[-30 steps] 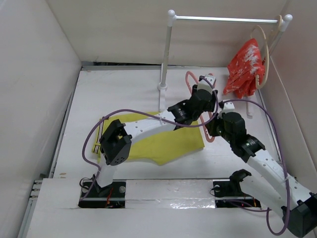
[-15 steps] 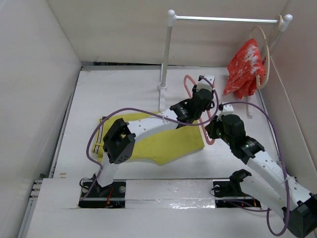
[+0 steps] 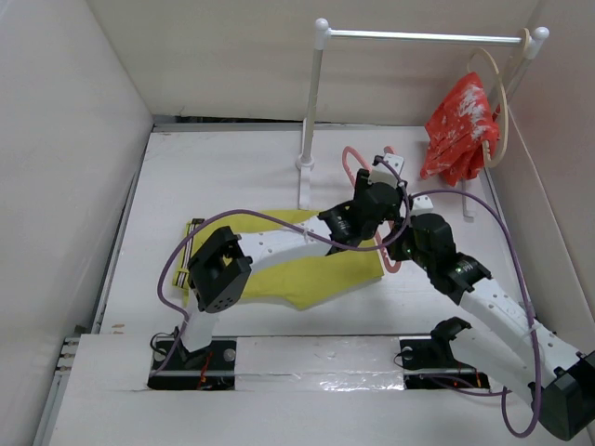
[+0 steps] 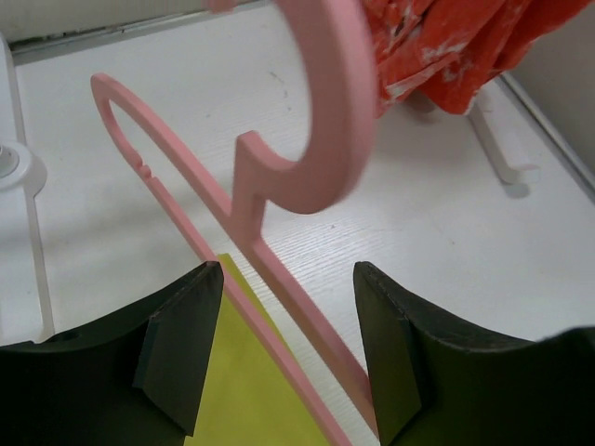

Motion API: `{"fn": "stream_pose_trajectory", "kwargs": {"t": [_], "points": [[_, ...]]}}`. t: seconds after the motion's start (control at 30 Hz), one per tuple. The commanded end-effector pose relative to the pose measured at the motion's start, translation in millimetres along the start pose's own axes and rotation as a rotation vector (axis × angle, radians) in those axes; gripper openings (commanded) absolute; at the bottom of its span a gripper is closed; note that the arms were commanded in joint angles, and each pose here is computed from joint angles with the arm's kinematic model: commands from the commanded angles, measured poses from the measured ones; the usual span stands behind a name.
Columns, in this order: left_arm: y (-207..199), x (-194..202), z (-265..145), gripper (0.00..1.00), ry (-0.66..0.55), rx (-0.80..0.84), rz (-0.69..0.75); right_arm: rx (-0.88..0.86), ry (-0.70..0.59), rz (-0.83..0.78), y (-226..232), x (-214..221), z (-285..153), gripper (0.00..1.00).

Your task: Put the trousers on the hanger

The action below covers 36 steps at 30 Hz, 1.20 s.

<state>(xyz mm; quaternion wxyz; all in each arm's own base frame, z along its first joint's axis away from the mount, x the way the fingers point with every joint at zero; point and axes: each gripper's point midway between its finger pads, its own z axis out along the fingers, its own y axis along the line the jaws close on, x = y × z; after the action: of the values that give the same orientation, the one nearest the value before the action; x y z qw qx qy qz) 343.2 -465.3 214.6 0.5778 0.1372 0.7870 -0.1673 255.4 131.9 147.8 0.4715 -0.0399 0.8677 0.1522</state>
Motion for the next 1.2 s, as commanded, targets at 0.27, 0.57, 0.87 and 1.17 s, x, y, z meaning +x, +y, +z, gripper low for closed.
{"fn": "stream_pose_trajectory", "kwargs": {"t": [0.27,0.57,0.87,1.17], "points": [[-11.8,-97.1,-23.4,0.54,-0.204,0.032,-0.069,-0.058,-0.092,0.016,18.6,-29.9,-6.4,0.00],[6.6,-91.2,2.8,0.00,-0.171,-0.006,-0.101,-0.065,-0.119,0.021,19.2,-29.8,-18.6,0.00],[9.0,-47.8,-49.8,0.00,-0.165,0.156,-0.413,-0.045,-0.111,0.043,8.8,-20.2,-43.6,0.66],[-1.0,-0.5,-74.7,0.00,-0.169,0.196,-0.731,-0.087,-0.199,0.071,13.9,-39.4,-63.8,0.66]]}}
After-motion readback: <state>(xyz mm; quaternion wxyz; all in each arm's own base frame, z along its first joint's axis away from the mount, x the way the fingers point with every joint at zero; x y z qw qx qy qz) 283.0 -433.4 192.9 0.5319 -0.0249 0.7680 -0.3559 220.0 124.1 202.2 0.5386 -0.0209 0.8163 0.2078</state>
